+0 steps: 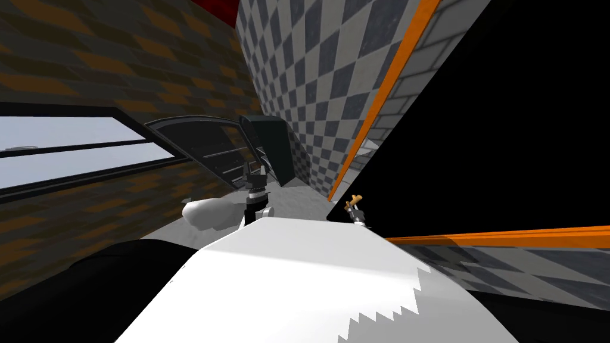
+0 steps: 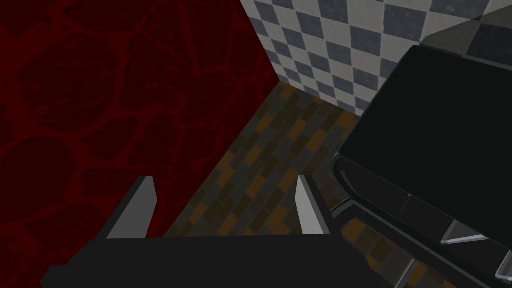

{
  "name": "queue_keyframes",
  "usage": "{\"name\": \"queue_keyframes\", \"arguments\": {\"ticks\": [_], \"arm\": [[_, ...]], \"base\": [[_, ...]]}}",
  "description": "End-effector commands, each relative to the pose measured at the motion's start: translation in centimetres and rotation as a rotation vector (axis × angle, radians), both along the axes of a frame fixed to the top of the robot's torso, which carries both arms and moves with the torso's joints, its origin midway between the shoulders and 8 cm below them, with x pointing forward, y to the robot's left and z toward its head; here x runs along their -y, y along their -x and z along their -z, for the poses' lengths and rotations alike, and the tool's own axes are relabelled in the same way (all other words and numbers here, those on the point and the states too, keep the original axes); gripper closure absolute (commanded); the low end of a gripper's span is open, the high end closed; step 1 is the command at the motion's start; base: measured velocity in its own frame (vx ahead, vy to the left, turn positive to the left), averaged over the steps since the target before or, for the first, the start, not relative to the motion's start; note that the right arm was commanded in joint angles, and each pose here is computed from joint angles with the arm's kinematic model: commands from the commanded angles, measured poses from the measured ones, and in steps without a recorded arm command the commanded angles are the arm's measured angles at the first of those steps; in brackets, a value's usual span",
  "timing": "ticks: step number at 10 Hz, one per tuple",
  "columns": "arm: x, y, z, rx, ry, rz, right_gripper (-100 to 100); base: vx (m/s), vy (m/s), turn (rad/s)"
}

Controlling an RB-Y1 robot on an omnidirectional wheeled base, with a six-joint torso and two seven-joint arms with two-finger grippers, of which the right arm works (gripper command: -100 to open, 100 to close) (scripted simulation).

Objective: Pull the door open

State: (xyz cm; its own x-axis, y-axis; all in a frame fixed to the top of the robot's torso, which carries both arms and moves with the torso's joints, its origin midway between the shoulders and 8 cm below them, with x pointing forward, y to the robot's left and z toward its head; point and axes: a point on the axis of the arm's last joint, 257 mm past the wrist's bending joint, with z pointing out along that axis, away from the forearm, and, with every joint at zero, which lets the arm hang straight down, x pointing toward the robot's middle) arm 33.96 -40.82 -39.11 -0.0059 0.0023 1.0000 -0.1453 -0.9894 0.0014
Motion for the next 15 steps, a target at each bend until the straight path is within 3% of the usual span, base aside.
{"name": "queue_keyframes", "arguments": {"ticks": [1, 3, 4, 10, 15], "arm": [[-0.2, 0.9, 0.0, -0.006, -0.001, -0.028, 100], [-0.5, 1.5, 0.0, -0.006, -0.002, -0.056, 100], [-0.5, 1.1, 0.0, -0.003, -0.002, -0.048, 100], [-0.7, 4.4, 0.1, -0.006, -0.001, -0.136, 100], [-0.8, 5.4, 0.3, -0.009, -0.003, -0.167, 100]], "base": [[-0.244, -0.020, 0.109], [-0.253, -0.027, 0.090], [-0.126, 0.000, 0.017], [-0.241, -0.049, 0.152], [-0.181, -0.043, 0.119]]}}
